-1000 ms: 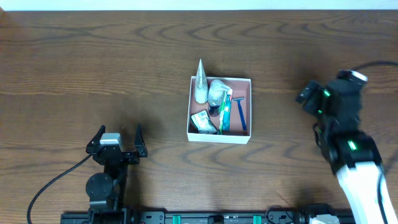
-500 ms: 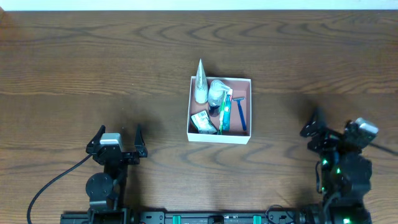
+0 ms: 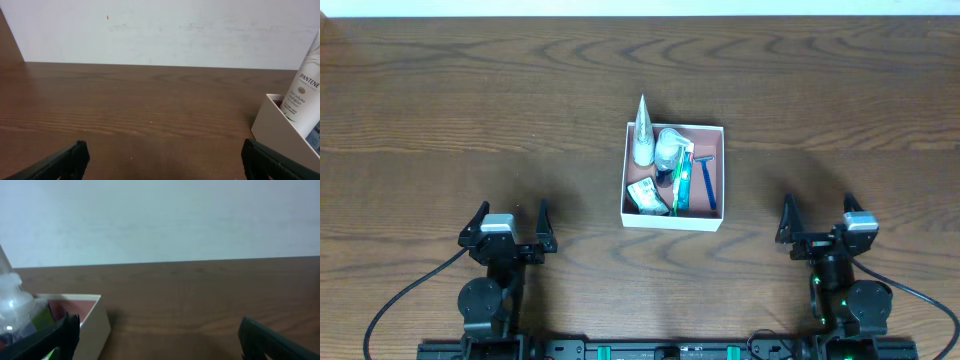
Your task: Pack container
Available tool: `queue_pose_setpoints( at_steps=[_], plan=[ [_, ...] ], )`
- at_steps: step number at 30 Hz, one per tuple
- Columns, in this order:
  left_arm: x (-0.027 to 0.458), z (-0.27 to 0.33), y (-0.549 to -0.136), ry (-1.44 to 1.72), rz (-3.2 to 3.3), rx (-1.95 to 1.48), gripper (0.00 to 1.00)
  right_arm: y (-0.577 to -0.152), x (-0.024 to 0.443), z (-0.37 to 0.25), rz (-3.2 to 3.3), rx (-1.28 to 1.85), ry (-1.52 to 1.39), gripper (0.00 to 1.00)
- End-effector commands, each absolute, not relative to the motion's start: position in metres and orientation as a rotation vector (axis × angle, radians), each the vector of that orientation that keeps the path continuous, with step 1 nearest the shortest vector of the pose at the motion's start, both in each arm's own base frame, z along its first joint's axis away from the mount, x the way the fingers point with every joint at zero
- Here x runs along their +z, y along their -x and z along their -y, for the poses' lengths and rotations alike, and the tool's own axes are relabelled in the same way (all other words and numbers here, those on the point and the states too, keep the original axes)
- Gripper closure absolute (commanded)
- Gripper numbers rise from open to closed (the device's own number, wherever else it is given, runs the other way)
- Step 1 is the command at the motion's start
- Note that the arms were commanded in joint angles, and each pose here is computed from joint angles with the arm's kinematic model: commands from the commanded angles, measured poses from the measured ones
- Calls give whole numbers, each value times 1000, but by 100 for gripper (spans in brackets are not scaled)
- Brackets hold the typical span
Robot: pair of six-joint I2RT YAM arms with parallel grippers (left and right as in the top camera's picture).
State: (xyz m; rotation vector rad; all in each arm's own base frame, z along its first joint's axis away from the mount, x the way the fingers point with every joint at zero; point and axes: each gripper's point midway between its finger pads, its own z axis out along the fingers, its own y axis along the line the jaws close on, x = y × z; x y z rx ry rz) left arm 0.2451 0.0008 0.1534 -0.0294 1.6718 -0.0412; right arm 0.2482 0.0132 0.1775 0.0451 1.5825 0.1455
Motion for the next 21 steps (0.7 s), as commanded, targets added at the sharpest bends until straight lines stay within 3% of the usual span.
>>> queue_pose_setpoints(
  at_steps=[1,21],
  plan=[
    [138,0,-244,24,-1720,-44,2,-247,168,-14,-1600,125,-14,1],
    [138,0,-244,24,-1720,-44,2,-246,158,-13,-1640,51,57,1]
  ],
)
